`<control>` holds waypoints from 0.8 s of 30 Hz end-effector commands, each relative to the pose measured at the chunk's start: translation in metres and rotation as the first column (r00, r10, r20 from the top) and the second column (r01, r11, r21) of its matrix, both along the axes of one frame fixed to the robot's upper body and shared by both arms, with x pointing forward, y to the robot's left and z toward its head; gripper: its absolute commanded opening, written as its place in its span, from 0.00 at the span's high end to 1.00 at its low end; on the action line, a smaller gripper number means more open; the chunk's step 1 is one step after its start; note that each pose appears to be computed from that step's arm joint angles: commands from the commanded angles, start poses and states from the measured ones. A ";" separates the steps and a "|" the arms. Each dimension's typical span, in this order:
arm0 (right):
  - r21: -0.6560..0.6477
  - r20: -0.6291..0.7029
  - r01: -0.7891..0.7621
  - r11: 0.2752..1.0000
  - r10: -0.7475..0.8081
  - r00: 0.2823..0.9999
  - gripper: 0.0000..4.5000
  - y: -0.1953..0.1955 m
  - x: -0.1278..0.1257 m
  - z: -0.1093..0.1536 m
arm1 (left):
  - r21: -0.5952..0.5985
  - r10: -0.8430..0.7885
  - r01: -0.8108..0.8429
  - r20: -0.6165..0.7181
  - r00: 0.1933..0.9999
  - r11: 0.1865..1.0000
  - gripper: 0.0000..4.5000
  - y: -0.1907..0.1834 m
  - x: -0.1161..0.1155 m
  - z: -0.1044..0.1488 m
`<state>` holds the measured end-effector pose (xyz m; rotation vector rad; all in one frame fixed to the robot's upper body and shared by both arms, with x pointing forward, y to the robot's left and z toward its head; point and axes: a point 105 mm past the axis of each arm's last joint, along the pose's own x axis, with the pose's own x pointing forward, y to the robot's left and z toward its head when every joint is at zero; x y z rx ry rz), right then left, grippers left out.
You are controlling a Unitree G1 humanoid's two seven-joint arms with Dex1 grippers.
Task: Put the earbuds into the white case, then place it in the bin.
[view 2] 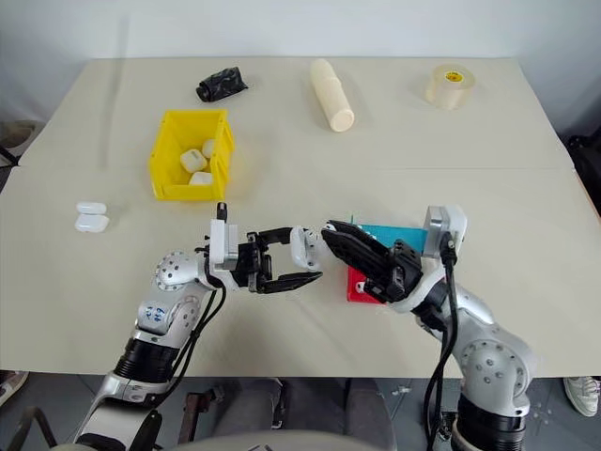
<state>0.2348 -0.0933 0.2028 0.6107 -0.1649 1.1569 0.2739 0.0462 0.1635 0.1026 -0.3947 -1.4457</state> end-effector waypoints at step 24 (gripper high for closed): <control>-0.080 0.080 0.059 0.995 -0.053 0.995 0.88 0.016 0.001 -0.031 | -0.069 -0.029 0.030 0.019 0.999 0.997 0.38 -0.001 -0.004 0.022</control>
